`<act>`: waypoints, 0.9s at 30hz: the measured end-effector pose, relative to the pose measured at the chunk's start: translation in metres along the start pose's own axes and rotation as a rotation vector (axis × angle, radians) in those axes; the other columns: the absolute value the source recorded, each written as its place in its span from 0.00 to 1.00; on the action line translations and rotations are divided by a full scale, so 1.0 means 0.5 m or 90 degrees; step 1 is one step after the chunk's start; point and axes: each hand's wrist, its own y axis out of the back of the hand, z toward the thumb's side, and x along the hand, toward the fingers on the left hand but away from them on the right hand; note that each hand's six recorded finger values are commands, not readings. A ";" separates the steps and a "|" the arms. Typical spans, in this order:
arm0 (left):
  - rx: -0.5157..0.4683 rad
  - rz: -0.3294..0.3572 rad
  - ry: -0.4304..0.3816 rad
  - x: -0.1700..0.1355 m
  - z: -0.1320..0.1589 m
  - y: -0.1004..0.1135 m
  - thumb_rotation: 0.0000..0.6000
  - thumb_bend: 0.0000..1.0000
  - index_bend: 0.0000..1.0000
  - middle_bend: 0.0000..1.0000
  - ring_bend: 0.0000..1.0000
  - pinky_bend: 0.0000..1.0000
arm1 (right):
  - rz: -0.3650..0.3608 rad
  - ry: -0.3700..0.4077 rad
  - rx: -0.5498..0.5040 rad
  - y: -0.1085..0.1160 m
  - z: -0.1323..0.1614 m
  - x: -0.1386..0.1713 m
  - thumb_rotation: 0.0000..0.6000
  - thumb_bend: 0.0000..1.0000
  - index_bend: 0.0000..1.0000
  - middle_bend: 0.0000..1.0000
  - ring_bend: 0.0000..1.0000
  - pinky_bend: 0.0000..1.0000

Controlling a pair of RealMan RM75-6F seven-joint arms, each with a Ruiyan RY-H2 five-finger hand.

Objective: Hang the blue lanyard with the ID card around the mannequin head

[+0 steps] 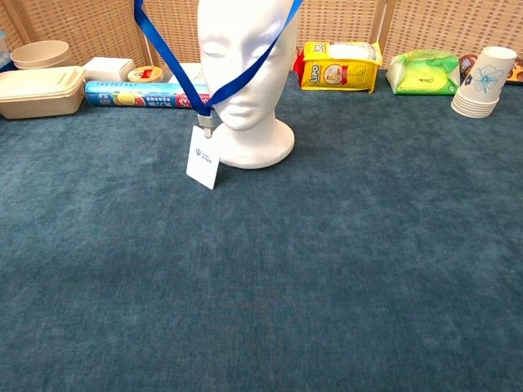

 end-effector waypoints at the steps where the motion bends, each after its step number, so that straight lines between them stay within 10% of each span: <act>1: -0.005 -0.001 0.002 0.000 -0.001 -0.001 1.00 0.48 0.56 1.00 1.00 1.00 | -0.001 -0.001 -0.001 0.001 0.000 -0.002 1.00 0.46 0.64 1.00 1.00 1.00; 27: -0.050 -0.004 0.049 0.009 -0.050 0.000 1.00 0.48 0.56 1.00 1.00 1.00 | -0.015 -0.013 0.002 -0.019 0.000 -0.048 1.00 0.46 0.64 1.00 1.00 1.00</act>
